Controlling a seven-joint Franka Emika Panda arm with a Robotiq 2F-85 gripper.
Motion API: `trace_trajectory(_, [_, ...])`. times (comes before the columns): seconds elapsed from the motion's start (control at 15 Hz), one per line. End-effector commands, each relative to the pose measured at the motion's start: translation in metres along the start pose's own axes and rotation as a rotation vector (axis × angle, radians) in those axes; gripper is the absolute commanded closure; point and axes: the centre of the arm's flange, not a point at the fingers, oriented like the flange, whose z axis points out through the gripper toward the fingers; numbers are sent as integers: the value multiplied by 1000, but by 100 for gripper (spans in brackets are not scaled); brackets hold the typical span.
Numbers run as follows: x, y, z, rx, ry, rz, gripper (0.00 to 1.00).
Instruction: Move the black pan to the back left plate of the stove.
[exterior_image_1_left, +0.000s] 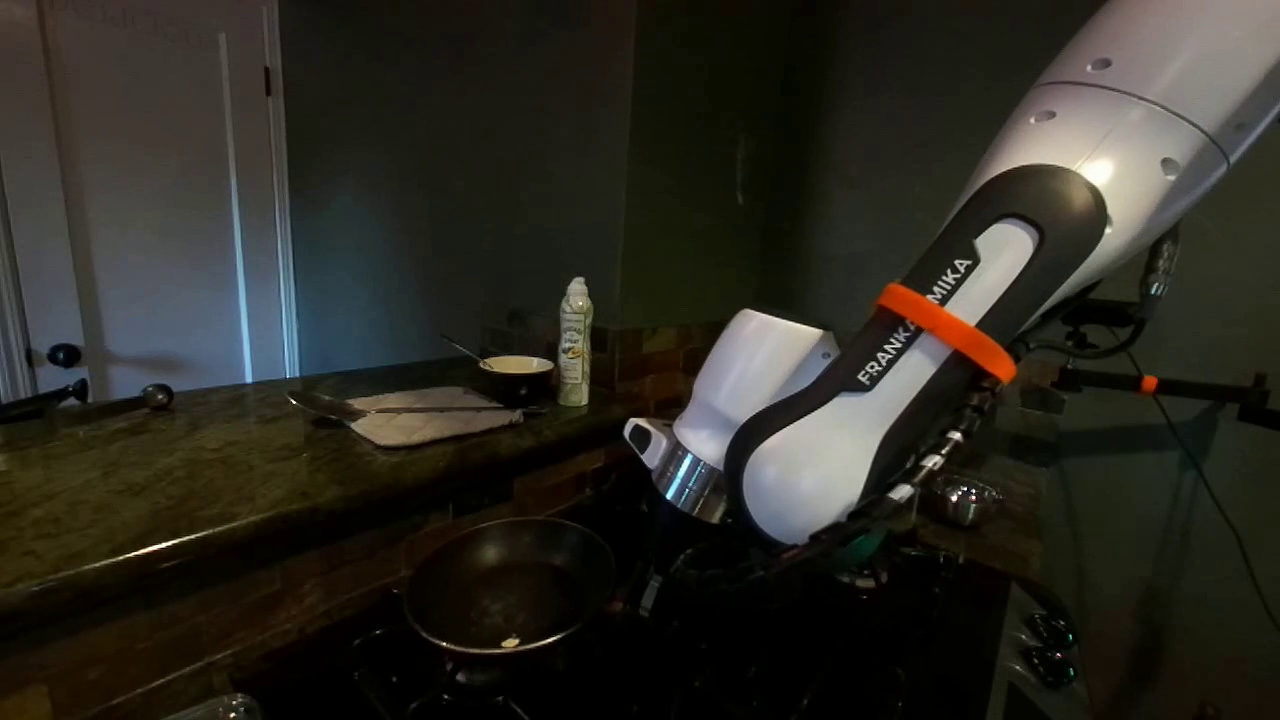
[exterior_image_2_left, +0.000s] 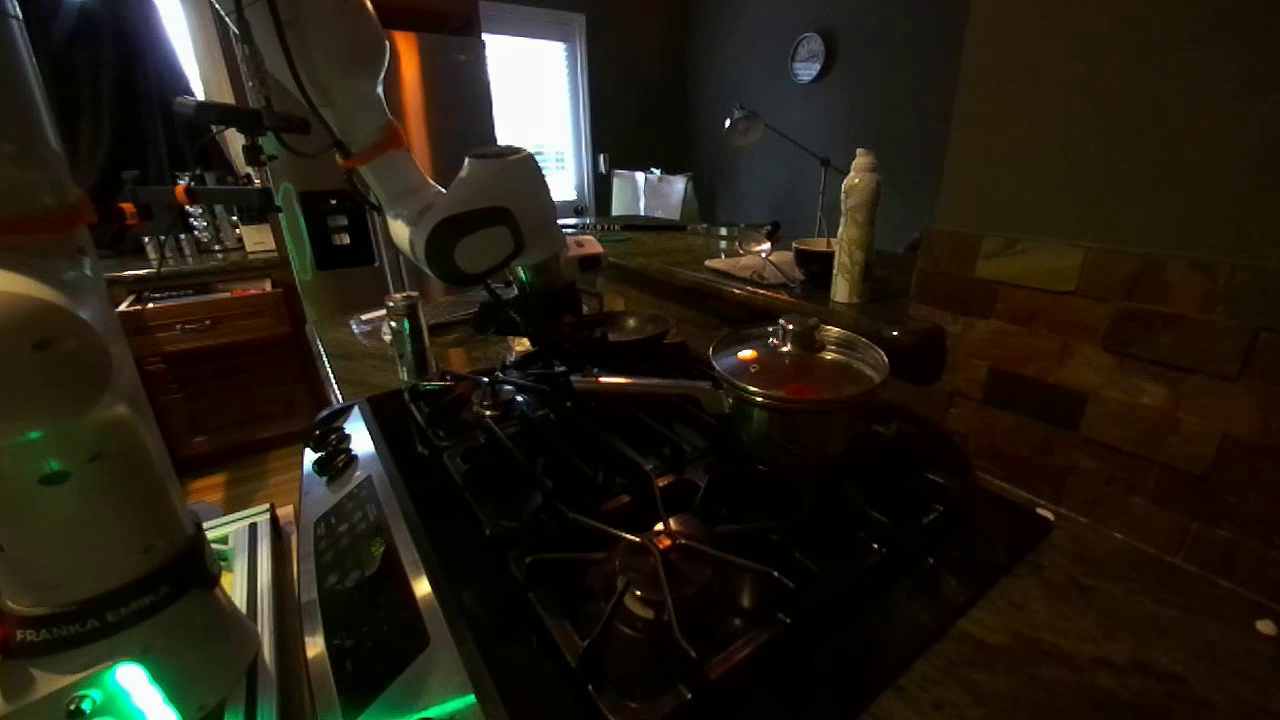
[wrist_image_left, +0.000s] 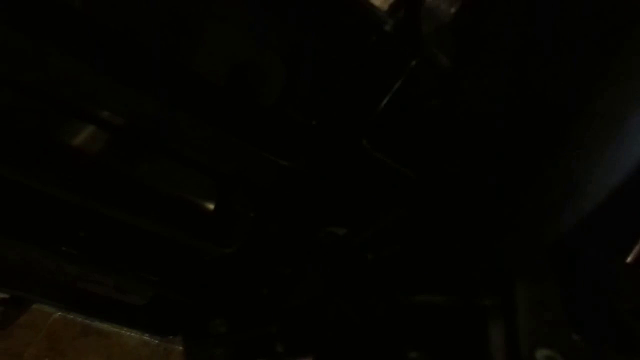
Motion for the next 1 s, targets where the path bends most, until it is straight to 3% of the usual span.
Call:
trace_trajectory(0.0, [3, 2, -3, -2, -31, -22, 98])
trace_trajectory(0.13, [2, 2, -3, -5, -45, -38, 75])
trace_trajectory(0.73, [2, 6, -7, -27, -88, -76, 10])
trace_trajectory(0.8, [1, 5, -12, -43, -97, -74, 3])
trace_trajectory(0.93, [1, 4, -22, -62, -105, -76, 0])
